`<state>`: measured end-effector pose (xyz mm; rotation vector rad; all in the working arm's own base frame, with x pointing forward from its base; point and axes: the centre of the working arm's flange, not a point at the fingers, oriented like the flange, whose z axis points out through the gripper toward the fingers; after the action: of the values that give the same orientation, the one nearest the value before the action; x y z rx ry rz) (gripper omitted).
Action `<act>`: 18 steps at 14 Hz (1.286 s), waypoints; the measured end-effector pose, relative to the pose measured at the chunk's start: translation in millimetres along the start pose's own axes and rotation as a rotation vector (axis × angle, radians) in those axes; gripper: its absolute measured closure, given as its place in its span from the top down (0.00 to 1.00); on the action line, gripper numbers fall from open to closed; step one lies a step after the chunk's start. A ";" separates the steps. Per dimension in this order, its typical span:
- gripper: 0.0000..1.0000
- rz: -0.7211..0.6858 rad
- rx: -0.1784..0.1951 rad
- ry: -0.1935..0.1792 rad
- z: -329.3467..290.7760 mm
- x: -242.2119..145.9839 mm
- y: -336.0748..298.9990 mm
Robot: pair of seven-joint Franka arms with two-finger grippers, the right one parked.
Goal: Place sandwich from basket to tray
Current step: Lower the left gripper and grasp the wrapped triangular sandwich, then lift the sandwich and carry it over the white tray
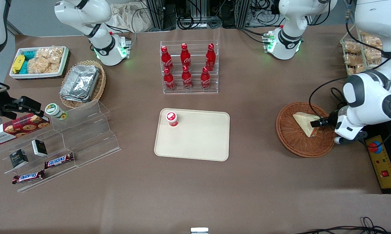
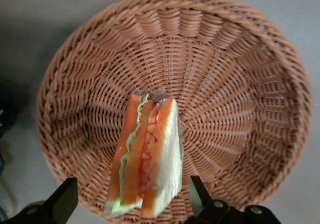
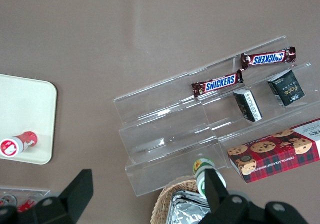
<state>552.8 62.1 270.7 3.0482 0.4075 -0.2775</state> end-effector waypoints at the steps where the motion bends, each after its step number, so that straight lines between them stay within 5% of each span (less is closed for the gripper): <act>1: 1.00 -0.002 0.001 0.001 9.5 -0.9 -1.1; 6: 0.95 -0.009 0.008 0.010 48.1 -4.2 -5.5; 11: 0.45 -0.052 -0.004 0.033 35.9 2.3 -1.7; 13: 0.32 -0.058 -0.011 0.034 5.6 10.7 7.0; 18: 0.23 -0.014 -0.038 0.068 -155.0 2.9 31.8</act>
<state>590.4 44.1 423.4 3.0257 0.4332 -0.1647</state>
